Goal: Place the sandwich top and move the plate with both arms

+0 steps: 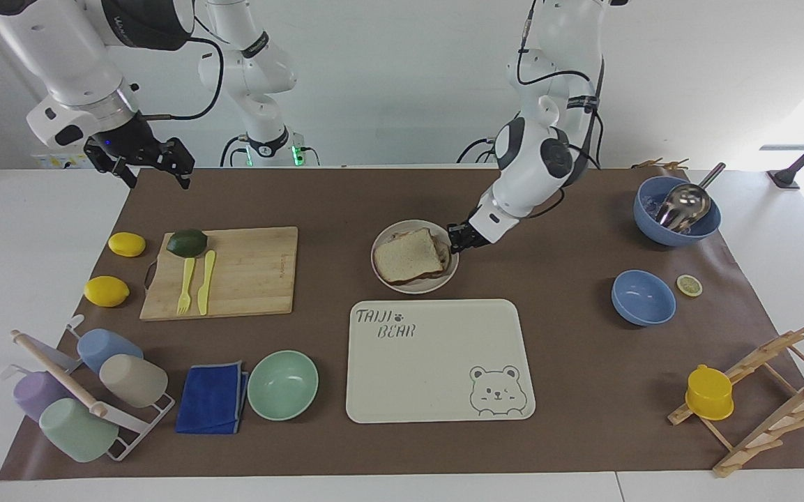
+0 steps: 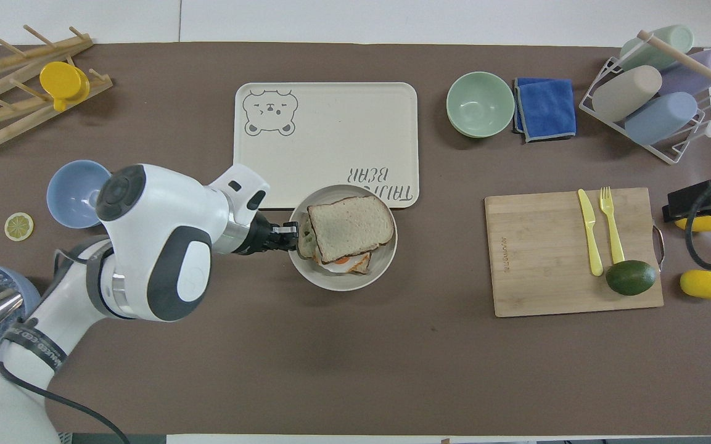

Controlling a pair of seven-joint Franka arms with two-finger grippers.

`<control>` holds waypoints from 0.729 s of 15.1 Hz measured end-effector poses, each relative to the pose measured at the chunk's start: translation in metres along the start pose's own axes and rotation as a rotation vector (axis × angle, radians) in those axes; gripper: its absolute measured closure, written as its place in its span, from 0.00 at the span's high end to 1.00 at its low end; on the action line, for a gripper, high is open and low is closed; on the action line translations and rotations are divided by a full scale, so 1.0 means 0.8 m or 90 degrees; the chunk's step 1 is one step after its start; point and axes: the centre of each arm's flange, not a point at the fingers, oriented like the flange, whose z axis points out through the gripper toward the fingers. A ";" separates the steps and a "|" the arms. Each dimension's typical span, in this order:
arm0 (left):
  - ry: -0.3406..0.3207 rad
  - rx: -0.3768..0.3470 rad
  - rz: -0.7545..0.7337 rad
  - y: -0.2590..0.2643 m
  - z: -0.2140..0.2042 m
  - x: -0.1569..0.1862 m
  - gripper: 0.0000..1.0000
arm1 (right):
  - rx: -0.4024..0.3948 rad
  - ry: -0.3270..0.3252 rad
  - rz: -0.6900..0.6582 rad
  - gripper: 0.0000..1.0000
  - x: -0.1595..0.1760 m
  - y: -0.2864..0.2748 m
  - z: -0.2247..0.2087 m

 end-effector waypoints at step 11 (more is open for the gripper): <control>0.053 0.037 -0.013 -0.062 0.015 0.230 0.03 | 0.000 0.000 0.000 1.00 0.000 0.000 0.000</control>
